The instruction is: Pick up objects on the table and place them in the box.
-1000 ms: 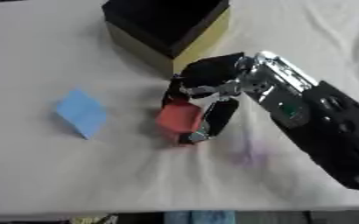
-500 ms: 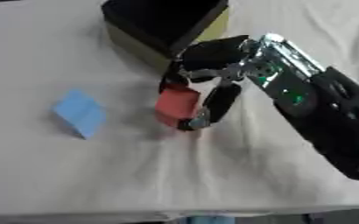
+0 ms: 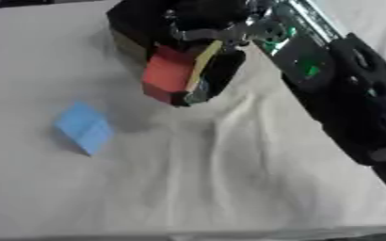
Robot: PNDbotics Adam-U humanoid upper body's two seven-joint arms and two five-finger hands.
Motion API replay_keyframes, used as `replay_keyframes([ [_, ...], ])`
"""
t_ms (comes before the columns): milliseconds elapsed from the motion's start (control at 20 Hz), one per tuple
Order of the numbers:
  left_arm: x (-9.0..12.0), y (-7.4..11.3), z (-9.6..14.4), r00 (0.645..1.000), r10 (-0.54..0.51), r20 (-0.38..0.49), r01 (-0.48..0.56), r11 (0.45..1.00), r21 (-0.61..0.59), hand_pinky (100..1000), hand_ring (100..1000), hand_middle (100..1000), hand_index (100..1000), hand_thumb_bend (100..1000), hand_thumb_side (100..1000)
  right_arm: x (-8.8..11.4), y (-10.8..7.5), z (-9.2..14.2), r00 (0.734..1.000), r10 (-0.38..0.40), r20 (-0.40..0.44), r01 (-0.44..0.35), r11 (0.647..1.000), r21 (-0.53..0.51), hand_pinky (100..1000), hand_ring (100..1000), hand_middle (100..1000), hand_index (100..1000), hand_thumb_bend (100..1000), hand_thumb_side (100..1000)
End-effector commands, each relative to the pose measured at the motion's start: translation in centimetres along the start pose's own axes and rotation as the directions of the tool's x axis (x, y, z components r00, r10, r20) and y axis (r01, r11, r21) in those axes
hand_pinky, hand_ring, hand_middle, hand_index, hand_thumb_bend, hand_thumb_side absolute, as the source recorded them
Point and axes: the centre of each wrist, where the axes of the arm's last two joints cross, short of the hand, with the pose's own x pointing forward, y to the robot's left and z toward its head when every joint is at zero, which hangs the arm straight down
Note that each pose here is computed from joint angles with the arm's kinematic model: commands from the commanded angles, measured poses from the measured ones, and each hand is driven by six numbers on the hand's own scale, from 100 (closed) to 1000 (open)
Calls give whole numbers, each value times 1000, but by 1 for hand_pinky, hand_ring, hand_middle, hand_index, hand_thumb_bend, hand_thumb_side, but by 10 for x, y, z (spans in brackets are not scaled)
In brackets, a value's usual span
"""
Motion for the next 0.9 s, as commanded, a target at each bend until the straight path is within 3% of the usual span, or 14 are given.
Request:
replay_keyframes([
  [50, 6, 3, -7, 999, -2, 36, 2, 1000, 3, 663, 714, 666, 680, 100, 872, -9, -23, 6, 998, 33, -47, -36, 997, -62, 622, 582, 502, 779, 317, 438],
  [450, 7, 2, -11, 999, 1, 51, -1, 1000, 1, 664, 714, 667, 680, 100, 871, -38, -41, 9, 975, 25, -221, -58, 988, -145, 622, 577, 497, 778, 307, 404],
  [900, 9, -1, -16, 997, 15, 72, -15, 1000, -13, 664, 714, 668, 679, 100, 870, -68, -38, -13, 912, -30, -409, -55, 980, -193, 625, 569, 490, 777, 264, 392],
])
